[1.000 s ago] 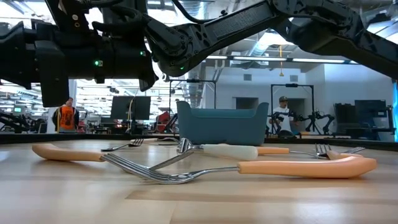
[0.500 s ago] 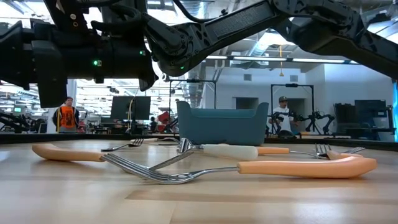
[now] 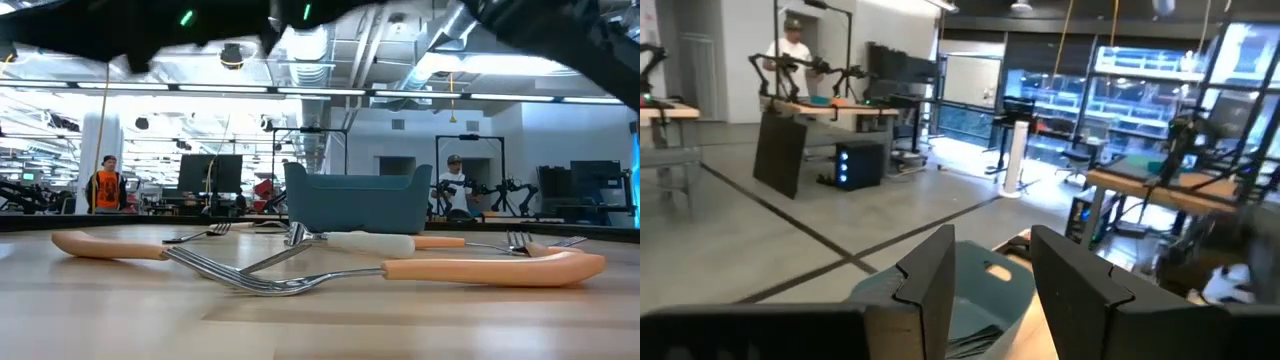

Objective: Sort silverware by color (type)
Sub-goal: Put the white fork into the green blue bin

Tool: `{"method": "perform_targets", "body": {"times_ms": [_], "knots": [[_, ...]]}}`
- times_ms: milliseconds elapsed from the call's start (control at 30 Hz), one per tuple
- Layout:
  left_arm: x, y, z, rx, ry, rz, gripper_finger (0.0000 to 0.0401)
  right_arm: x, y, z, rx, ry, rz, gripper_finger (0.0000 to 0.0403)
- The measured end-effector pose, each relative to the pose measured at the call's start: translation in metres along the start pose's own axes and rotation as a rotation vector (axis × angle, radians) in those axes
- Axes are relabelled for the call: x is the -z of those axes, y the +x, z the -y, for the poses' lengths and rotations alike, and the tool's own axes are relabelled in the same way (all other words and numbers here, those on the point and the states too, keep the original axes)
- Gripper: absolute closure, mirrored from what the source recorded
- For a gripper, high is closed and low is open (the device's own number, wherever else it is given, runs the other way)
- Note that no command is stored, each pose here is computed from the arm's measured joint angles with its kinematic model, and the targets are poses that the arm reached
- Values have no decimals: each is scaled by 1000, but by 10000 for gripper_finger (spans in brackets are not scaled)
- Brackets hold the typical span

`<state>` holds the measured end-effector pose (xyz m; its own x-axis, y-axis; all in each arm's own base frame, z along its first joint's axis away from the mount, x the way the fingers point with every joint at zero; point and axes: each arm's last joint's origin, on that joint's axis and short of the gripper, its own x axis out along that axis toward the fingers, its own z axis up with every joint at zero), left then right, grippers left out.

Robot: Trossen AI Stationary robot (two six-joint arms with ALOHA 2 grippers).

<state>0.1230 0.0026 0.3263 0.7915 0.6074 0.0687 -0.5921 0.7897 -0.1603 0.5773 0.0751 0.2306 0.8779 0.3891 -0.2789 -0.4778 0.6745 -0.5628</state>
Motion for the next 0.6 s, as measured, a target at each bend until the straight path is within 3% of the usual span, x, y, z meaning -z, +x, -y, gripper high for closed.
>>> {"method": "perform_targets", "body": {"times_ms": [233,367,600], "knots": [[1,-1,-1,4,39,-41,266,-35,-85,50,-42,60,-290,184],[2,2,-3,-22,64,-83,246,-37,-141,74,-42,99,-490,191],[20,34,-9,-34,155,-258,232,-39,-232,108,-21,264,-670,199]]}}
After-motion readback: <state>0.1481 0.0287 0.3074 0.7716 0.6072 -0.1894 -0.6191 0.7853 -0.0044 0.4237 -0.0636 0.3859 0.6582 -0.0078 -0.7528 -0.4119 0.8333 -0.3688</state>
